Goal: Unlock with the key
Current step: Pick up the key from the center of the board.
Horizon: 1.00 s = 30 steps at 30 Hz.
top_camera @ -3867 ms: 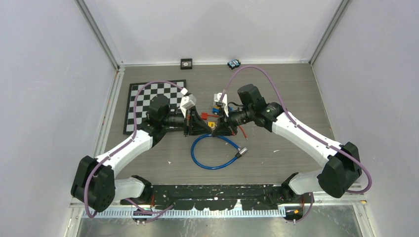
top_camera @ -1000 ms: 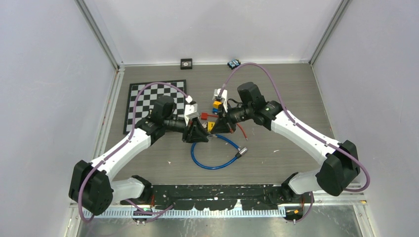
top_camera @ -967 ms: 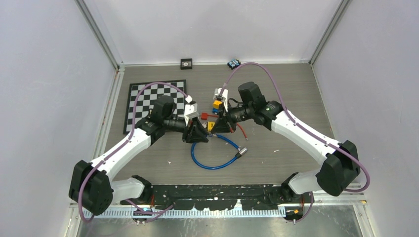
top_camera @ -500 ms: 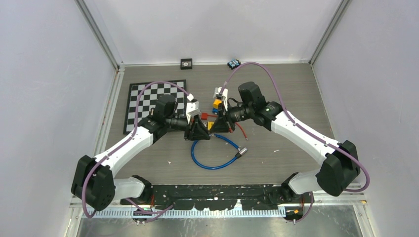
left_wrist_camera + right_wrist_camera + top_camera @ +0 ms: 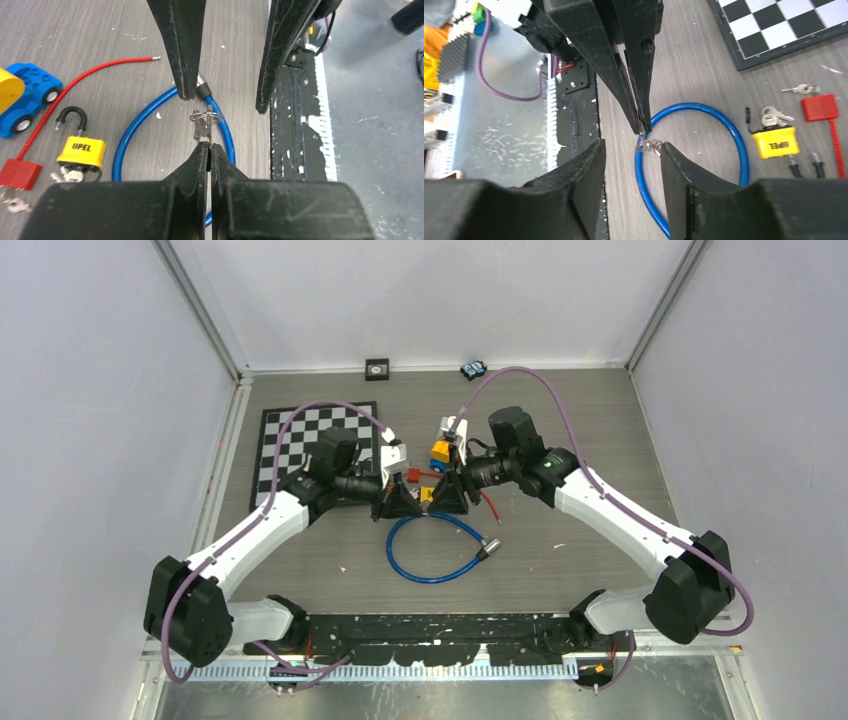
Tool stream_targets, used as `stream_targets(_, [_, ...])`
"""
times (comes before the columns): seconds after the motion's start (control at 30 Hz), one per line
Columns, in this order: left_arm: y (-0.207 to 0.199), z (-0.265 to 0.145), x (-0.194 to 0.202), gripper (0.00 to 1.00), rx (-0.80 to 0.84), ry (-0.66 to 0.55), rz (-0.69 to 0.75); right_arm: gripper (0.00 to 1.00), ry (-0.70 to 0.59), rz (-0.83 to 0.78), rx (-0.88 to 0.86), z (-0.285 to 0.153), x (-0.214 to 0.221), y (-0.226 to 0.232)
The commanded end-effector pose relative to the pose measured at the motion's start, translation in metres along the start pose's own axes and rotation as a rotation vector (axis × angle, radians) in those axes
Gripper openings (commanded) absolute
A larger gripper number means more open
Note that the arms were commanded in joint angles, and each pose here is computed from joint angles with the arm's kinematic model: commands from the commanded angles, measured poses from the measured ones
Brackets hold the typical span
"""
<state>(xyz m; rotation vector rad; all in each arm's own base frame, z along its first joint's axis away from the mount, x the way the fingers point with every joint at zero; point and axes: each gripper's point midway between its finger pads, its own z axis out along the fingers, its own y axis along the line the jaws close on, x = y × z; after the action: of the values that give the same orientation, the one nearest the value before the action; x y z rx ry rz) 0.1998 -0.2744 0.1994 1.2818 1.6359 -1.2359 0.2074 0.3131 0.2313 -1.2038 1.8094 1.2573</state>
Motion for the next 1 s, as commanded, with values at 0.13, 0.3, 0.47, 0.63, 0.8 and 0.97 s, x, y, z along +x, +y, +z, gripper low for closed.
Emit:
stream_targets(0.13, [-0.013, -0.012, -0.002, 0.00, -0.030, 0.127, 0.070, 0.54, -0.015, -0.091, 0.015, -0.013, -0.019, 0.008])
stream_targets(0.3, [-0.018, -0.010, 0.001, 0.00, -0.015, 0.133, 0.068, 0.54, 0.003, -0.097, 0.008, -0.005, -0.014, 0.006])
stream_targets(0.47, [-0.020, -0.009, 0.001, 0.00, -0.003, 0.126, 0.062, 0.54, 0.016, -0.098, -0.023, 0.002, -0.012, 0.012])
stream_targets(0.63, [-0.021, -0.008, 0.001, 0.00, 0.005, 0.118, 0.058, 0.49, 0.042, -0.092, -0.041, 0.012, -0.006, 0.012])
stream_targets(0.8, [-0.021, -0.008, 0.003, 0.00, 0.007, 0.117, 0.058, 0.44, 0.062, -0.102, -0.052, 0.018, -0.005, 0.013])
stream_targets(0.97, [-0.023, -0.008, 0.005, 0.00, 0.012, 0.118, 0.054, 0.44, 0.073, -0.109, -0.056, 0.020, -0.005, 0.014])
